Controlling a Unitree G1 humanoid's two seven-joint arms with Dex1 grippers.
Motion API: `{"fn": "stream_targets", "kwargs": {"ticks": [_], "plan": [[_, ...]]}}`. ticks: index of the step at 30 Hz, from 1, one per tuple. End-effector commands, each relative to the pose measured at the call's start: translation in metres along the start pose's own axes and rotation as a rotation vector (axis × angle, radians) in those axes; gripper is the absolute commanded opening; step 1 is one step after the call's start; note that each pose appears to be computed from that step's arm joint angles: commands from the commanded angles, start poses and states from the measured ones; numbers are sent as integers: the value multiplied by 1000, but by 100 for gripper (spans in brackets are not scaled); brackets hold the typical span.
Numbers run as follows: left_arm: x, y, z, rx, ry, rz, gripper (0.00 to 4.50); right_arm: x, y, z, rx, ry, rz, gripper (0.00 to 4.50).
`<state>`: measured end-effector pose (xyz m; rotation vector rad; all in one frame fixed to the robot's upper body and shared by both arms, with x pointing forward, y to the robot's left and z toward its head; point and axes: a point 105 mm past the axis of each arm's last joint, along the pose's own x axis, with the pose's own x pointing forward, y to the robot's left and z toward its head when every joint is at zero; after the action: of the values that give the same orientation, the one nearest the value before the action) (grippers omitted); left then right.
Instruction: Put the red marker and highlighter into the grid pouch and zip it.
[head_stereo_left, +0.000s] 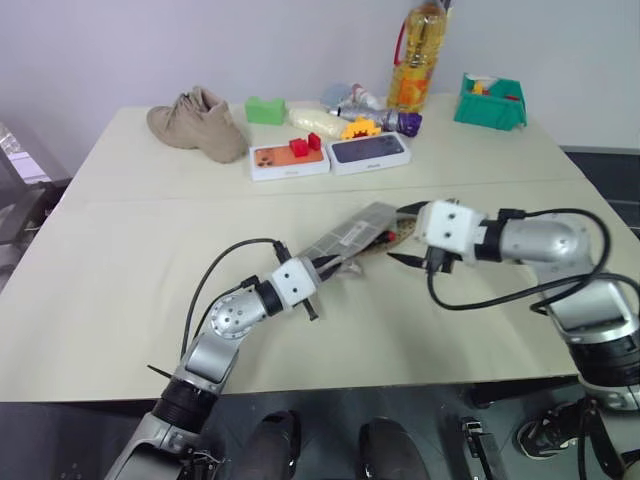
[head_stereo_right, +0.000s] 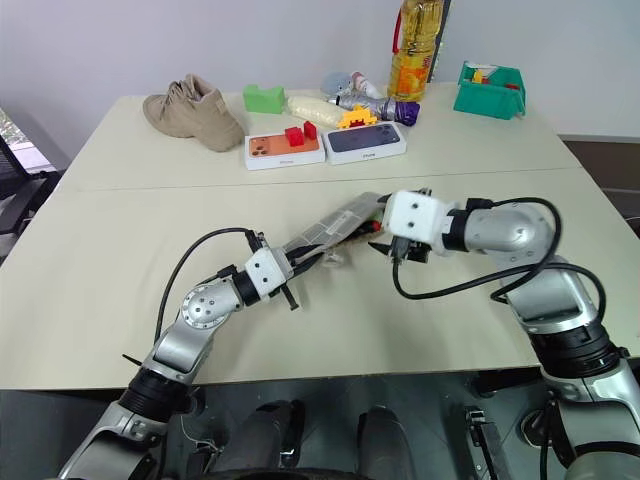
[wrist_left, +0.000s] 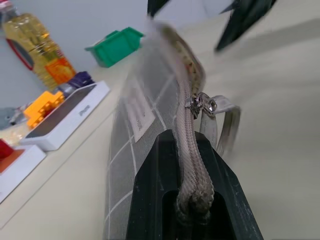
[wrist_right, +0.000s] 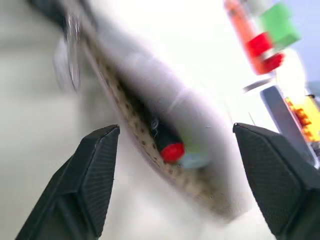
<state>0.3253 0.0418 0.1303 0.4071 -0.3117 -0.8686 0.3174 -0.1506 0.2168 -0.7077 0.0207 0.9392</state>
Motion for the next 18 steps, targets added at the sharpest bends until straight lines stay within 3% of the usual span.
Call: {"fn": "stream_targets", "kwargs": {"ticks": [1, 9, 18], "plan": [[9, 19, 12, -76, -48, 83, 0, -18, 2, 16, 126, -91, 16, 391], [32, 29, 28, -357, -105, 121, 0, 14, 11, -3, 365, -105, -104, 391], [36, 25, 34, -391, -120, 114, 0, 46, 23, 8, 447, -168, -121, 391]]}}
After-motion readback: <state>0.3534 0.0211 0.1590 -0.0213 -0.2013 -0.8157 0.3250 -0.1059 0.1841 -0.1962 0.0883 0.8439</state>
